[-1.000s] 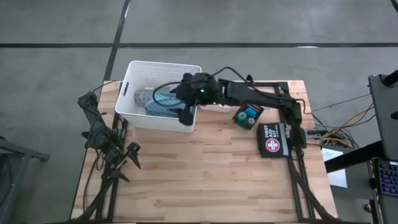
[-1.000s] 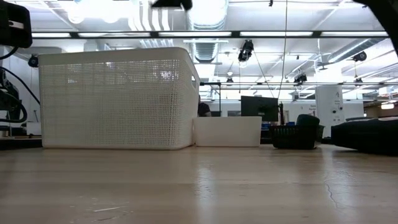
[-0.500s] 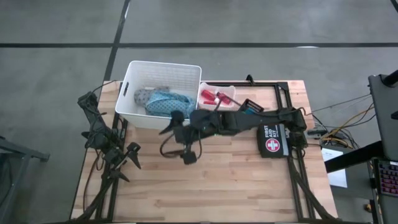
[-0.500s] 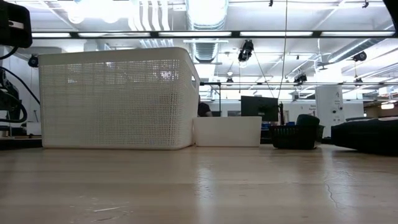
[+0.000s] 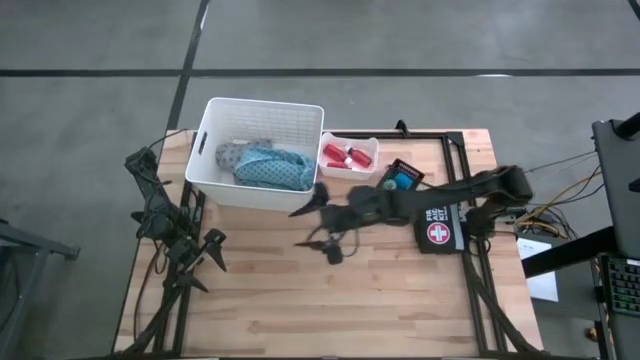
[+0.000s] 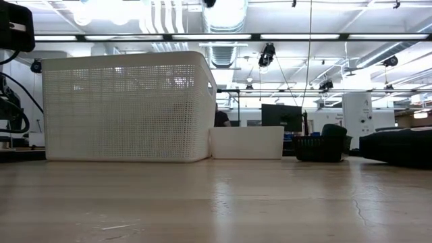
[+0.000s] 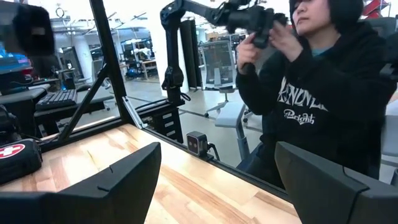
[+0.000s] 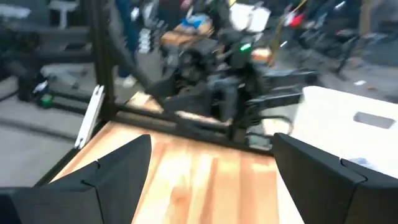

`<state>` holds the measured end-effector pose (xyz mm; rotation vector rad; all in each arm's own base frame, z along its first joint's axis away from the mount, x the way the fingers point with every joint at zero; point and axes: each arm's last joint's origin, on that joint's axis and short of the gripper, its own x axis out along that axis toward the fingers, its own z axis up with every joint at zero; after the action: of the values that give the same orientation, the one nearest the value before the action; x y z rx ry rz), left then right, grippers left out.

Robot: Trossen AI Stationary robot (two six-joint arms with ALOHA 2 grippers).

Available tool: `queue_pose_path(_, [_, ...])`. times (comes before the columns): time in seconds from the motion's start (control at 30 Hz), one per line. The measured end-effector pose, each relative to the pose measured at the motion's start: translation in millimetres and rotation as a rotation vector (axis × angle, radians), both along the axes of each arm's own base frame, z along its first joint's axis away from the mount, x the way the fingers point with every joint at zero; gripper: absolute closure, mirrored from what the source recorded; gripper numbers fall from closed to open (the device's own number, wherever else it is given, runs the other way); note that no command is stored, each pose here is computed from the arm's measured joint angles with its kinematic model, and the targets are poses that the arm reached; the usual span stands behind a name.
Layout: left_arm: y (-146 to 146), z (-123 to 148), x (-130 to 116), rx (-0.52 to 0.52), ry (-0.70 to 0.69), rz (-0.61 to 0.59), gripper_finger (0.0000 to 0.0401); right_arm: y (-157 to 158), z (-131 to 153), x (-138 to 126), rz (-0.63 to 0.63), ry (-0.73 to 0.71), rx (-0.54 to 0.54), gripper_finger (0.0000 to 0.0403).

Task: Pick & Place Medicine items
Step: Return to Home Position

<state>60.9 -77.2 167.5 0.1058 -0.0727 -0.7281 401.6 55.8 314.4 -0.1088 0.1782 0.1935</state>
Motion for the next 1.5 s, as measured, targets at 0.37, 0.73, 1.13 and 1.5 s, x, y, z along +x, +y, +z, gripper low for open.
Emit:
queue_pose_path(0.37, [0, 0, 0, 0.0, 0.0, 0.0, 0.0082, -18, -36, -118, -0.052, -0.132, -0.055, 0.0074])
queue_pose_path(0.73, [0, 0, 0, 0.0, 0.0, 0.0, 0.0082, -33, -63, -220, -0.096, -0.217, -0.051, 0.0074])
queue_pose_path(1.13, [0, 0, 0, 0.0, 0.0, 0.0, 0.0082, -42, -128, -281, -0.137, -0.287, 0.03, 0.0074])
queue_pose_path(1.5, [0, 0, 0, 0.0, 0.0, 0.0, 0.0082, -44, -147, -297, -0.137, -0.175, 0.034, 0.0074])
